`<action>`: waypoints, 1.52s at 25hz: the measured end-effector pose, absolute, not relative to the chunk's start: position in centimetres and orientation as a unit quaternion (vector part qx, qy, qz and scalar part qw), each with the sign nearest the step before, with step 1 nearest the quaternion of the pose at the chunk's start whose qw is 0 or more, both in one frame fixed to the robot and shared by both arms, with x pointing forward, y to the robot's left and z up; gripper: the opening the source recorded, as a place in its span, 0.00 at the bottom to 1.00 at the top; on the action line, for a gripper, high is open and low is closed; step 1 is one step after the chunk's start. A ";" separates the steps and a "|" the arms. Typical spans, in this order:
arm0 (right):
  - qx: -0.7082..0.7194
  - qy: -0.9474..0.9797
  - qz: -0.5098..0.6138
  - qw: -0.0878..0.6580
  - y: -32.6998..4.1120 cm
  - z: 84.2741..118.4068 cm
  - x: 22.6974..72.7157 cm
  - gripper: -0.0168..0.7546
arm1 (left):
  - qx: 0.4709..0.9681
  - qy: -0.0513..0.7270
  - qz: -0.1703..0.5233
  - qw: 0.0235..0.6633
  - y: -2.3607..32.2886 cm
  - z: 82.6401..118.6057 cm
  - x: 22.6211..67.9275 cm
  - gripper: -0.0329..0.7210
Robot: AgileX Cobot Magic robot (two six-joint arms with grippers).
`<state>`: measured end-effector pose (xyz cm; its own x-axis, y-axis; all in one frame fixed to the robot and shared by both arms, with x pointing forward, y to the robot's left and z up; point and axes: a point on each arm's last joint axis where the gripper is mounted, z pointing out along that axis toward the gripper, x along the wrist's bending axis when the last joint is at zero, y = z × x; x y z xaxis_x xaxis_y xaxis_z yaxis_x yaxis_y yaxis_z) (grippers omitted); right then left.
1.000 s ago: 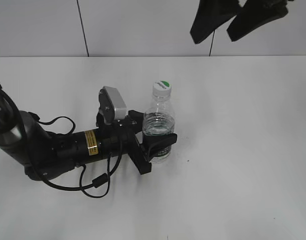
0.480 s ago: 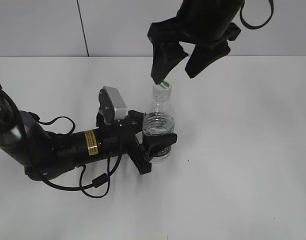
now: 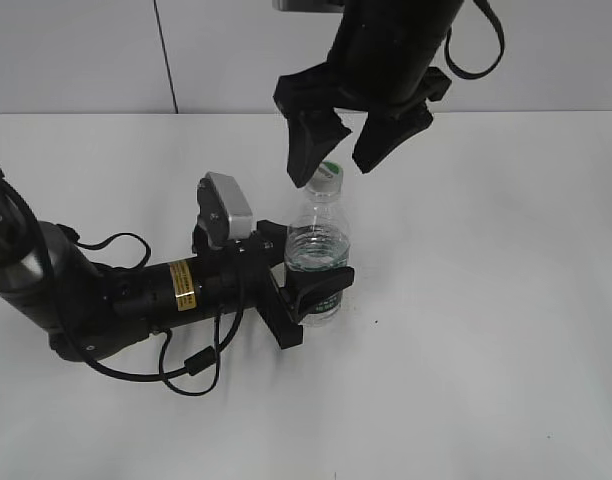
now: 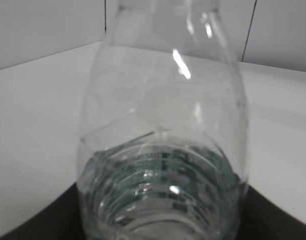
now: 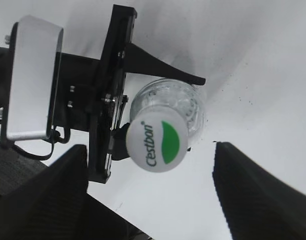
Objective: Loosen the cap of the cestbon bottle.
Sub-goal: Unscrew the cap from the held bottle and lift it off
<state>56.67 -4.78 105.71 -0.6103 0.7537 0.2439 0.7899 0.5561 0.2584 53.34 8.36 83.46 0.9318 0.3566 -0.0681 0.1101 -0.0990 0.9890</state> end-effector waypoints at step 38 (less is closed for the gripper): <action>-0.392 -0.904 -0.165 0.041 -4.3 104.7 57.5 0.40 | 0.735 0.162 0.096 0.652 8.4 83.5 53.4 0.58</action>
<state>57.55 -4.33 104.66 -0.6891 0.6955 0.2034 0.7225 0.6379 0.2667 53.41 8.38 83.45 0.9286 0.3643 -0.0702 0.1132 -0.0981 0.9887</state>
